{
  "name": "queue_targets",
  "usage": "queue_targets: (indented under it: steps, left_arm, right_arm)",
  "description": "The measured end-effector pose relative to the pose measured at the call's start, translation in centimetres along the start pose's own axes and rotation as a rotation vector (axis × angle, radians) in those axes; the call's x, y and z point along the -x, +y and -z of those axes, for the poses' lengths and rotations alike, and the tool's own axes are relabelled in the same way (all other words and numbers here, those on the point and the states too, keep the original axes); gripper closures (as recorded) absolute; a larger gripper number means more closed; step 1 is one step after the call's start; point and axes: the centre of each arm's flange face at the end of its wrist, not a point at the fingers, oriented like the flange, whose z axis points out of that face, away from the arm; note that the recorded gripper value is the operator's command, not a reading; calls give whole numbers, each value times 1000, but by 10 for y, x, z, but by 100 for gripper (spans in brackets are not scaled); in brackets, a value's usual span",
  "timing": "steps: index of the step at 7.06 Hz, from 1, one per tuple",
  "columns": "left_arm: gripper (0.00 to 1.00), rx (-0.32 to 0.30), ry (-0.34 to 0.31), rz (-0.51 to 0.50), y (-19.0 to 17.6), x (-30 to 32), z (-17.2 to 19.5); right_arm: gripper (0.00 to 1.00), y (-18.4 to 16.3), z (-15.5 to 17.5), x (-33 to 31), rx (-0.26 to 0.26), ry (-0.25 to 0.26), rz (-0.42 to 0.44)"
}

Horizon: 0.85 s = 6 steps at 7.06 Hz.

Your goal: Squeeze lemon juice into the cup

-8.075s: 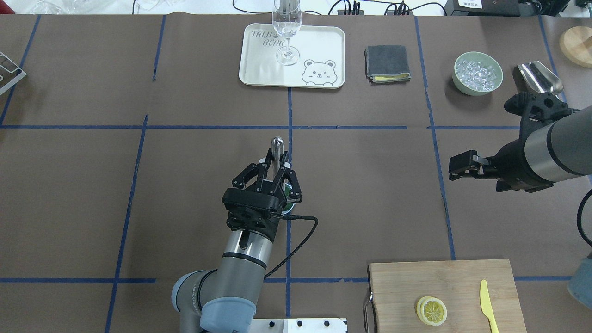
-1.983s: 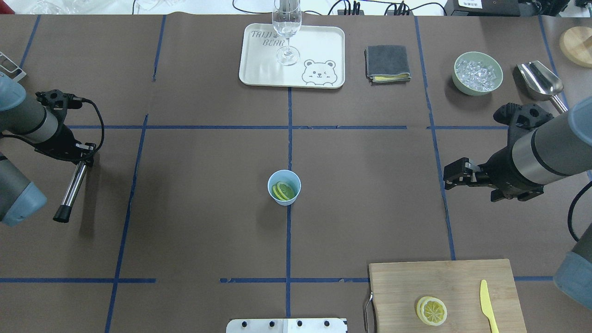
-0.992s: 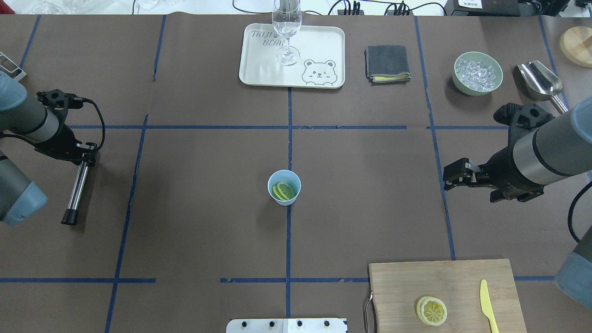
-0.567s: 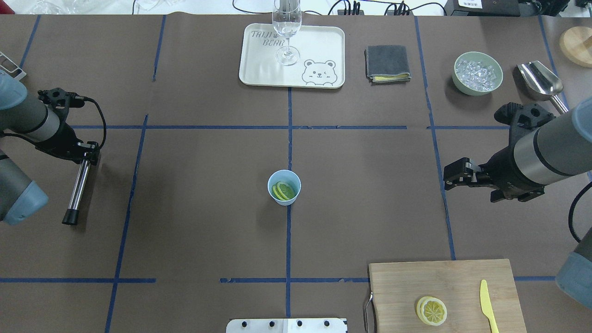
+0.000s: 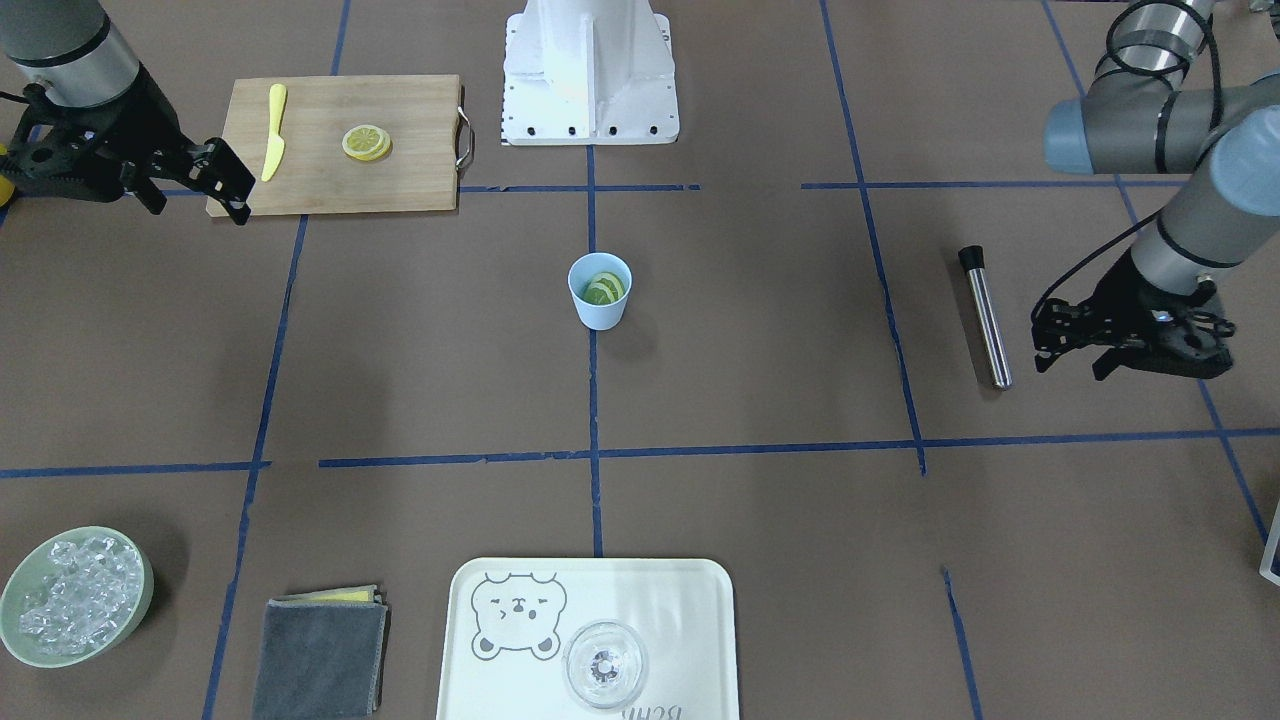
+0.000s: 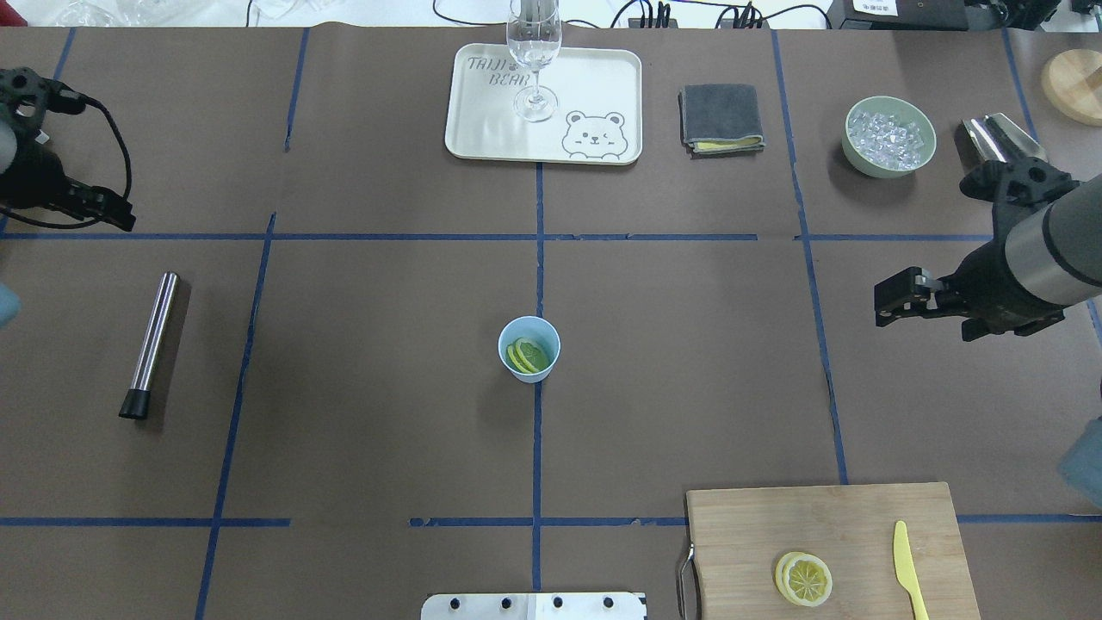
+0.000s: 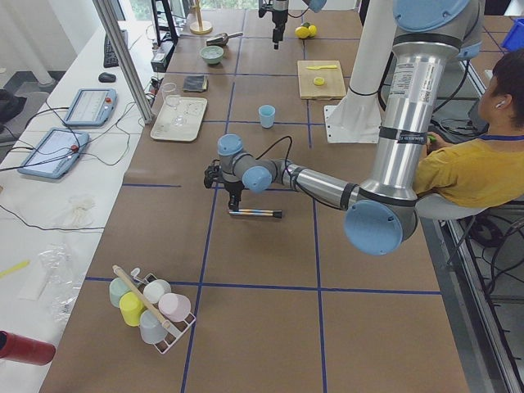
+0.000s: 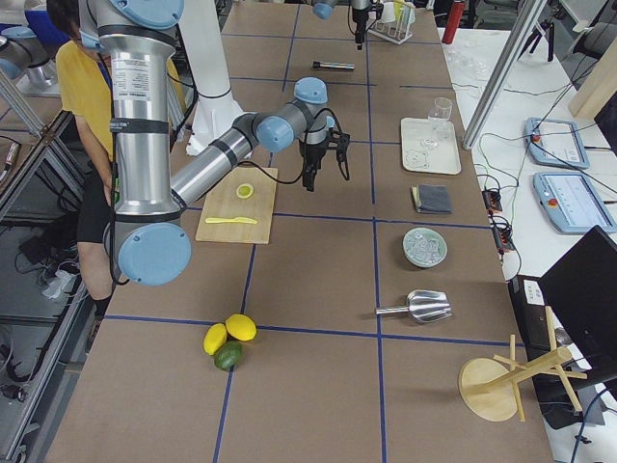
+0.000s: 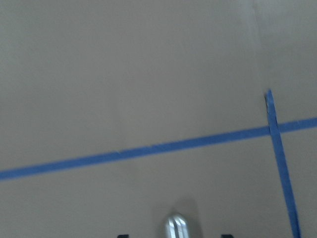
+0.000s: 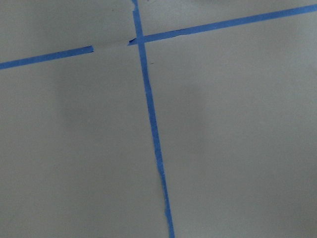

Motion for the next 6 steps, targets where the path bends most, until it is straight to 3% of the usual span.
queue_targets:
  steps: [2,4,5,6]
  left_arm:
    - [31,-15,11,-39,-4,33,25]
    - [30,-17,-14,-104,-3,89,56]
    - [11,-7,-25,-147,1,126,77]
    - [0,6,-42,-184,7,166,94]
  right_arm:
    - [0,-22,5,-42,24,0,31]
    - [0,-48,10,-106,11,36,98]
    - [0,-64,13,-150,15,42,127]
    - [0,-83,15,-200,26,28,151]
